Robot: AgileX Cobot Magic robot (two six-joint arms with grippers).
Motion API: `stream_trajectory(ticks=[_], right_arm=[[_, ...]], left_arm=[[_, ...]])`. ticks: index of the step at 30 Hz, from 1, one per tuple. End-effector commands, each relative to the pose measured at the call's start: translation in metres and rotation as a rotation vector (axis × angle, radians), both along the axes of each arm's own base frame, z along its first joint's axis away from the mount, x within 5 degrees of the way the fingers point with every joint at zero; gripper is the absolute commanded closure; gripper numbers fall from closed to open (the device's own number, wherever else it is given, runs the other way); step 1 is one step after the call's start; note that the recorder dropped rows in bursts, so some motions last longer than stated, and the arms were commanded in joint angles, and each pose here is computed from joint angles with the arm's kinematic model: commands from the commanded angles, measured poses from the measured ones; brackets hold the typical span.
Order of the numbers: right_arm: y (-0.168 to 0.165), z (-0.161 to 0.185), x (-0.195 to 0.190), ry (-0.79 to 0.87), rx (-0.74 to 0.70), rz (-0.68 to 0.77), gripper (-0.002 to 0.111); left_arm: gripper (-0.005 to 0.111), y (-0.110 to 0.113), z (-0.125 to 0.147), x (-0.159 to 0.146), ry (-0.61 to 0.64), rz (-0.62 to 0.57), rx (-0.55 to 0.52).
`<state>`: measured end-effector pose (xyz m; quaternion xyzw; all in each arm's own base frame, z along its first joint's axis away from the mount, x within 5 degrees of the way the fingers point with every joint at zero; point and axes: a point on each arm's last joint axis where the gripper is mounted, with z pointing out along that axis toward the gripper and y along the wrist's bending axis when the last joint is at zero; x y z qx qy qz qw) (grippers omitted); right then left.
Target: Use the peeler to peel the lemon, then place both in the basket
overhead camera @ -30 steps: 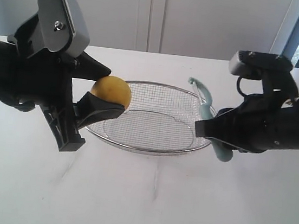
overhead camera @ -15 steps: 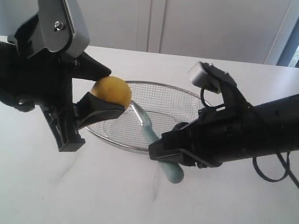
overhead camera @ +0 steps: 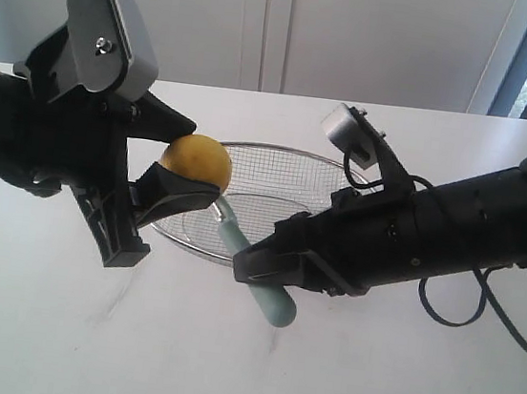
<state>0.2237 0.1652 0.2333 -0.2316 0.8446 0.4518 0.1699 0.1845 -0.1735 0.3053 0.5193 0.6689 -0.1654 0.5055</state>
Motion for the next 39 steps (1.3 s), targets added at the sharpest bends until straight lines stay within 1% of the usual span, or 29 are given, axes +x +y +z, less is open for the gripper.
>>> stream_trajectory(ticks=[1, 9, 15, 19, 22, 27, 29, 32, 35, 39], right_arm=[[0.001, 0.013, 0.001, -0.047, 0.032, 0.014, 0.108], [0.0, 0.013, 0.005, -0.072, 0.015, -0.025, 0.108], [-0.009, 0.017, 0.009, -0.077, 0.019, -0.065, 0.108], [-0.022, 0.036, 0.006, -0.155, 0.036, -0.118, 0.108], [-0.033, 0.059, -0.003, -0.224, 0.069, -0.153, 0.108], [-0.04, 0.082, -0.019, -0.327, 0.086, -0.167, 0.108], [-0.046, 0.089, -0.025, -0.391, 0.039, -0.198, 0.108], [-0.054, 0.089, -0.023, -0.413, -0.036, -0.28, 0.108], [-0.061, 0.084, -0.019, -0.404, -0.121, -0.349, 0.108], [-0.065, 0.076, -0.012, -0.385, -0.192, -0.386, 0.108]], left_arm=[[0.107, 0.0, 0.002, -0.002, 0.013, 0.001, -0.022], [0.107, 0.0, 0.002, -0.002, 0.013, 0.001, -0.022], [0.107, 0.0, 0.002, -0.002, 0.014, -0.001, -0.022], [0.107, 0.0, 0.002, -0.002, 0.014, -0.001, -0.022], [0.107, 0.0, 0.002, -0.002, 0.014, -0.001, -0.022], [0.107, 0.0, 0.002, -0.002, 0.014, -0.001, -0.022], [0.107, 0.0, 0.002, -0.002, 0.014, -0.001, -0.022], [0.107, 0.0, 0.002, -0.002, 0.014, -0.001, -0.022], [0.107, 0.0, 0.002, -0.002, 0.014, -0.001, -0.022], [0.107, 0.0, 0.002, -0.002, 0.015, -0.003, -0.022]])
